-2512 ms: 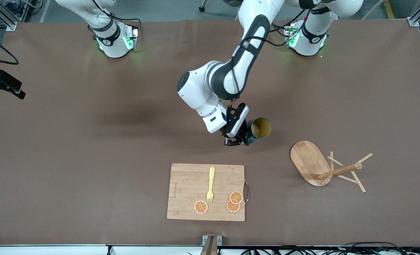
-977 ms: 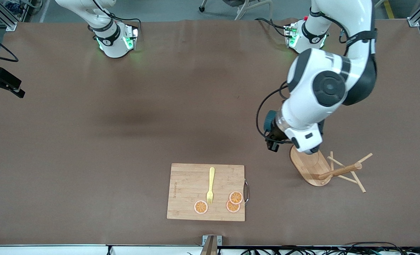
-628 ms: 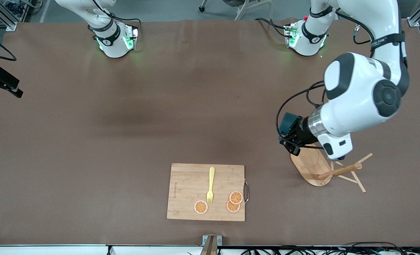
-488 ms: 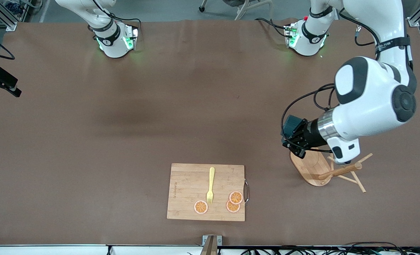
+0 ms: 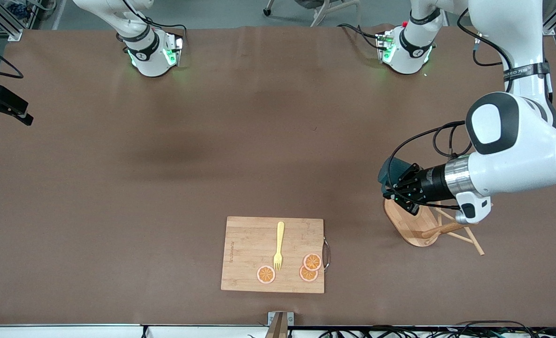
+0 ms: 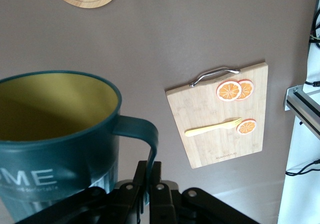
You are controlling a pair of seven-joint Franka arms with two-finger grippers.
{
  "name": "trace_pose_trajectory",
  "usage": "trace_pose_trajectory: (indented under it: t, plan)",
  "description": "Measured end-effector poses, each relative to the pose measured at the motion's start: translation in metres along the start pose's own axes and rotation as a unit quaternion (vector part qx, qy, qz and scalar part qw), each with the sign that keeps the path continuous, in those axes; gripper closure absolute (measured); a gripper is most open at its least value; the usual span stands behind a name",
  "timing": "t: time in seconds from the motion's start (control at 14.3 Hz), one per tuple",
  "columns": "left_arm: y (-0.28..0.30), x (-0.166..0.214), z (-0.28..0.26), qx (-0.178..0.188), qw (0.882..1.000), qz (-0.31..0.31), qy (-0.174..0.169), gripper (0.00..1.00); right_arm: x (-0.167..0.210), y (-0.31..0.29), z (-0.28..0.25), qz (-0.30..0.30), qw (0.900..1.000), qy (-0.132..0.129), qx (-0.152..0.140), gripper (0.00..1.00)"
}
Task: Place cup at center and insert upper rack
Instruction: 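Hang the mug handle onto a peg of the mug tree with the left gripper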
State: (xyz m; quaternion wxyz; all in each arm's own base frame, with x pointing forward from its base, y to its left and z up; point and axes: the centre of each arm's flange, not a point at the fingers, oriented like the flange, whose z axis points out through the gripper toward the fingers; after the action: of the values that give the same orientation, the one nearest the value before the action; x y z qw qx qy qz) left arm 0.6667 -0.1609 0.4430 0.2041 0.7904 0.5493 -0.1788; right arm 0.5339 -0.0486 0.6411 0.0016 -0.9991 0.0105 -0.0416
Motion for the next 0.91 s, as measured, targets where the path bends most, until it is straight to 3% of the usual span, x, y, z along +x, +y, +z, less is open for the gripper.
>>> trace_pose_trajectory:
  t: [0.35,0.91]
  plan:
    - [-0.011,0.030,-0.013,-0.013,1.000,0.007,-0.015,0.95,0.010,-0.001,0.000,-0.001,1.000,0.013,-0.002,0.00]
    - [-0.020,0.061,-0.021,-0.025,0.999,0.014,-0.024,0.95,0.010,-0.002,0.000,-0.002,1.000,0.012,-0.002,0.00]
